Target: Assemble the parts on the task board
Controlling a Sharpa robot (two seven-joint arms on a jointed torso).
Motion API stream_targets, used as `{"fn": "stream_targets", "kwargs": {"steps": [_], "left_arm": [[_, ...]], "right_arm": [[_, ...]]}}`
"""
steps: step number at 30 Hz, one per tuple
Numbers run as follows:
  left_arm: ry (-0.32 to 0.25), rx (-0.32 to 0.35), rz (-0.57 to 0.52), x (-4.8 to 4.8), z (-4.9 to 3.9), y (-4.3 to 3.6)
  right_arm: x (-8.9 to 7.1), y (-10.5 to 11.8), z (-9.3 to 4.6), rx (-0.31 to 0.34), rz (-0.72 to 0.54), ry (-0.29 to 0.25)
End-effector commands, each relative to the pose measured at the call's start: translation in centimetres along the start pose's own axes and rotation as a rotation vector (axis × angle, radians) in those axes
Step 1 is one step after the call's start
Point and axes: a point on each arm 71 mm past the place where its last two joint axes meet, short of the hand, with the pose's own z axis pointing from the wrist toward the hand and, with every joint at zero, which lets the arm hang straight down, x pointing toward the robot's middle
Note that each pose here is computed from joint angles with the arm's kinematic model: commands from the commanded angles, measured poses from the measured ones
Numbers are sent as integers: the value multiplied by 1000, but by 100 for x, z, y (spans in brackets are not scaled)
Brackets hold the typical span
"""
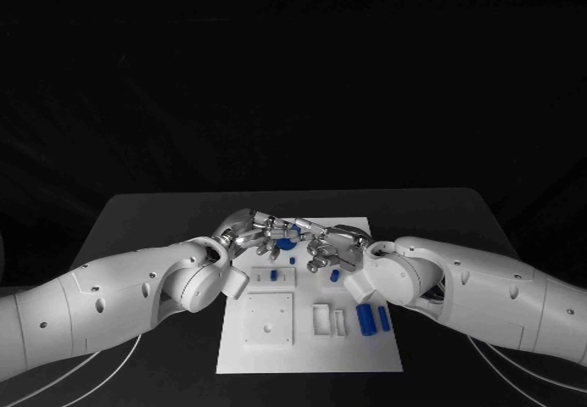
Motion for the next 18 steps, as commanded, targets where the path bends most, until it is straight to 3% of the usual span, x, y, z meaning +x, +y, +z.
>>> {"fn": "stream_targets", "kwargs": {"steps": [1,7,18], "left_arm": [[-15,22,-72,-13,-4,-19],[-32,24,-92,-52,-15,-10],[-6,28,-111,-18,-15,-16]], "right_arm": [[57,-1,-8,-38,92,92],[83,-13,-21,-54,134,135],[95,-11,-14,-71,151,134]]}}
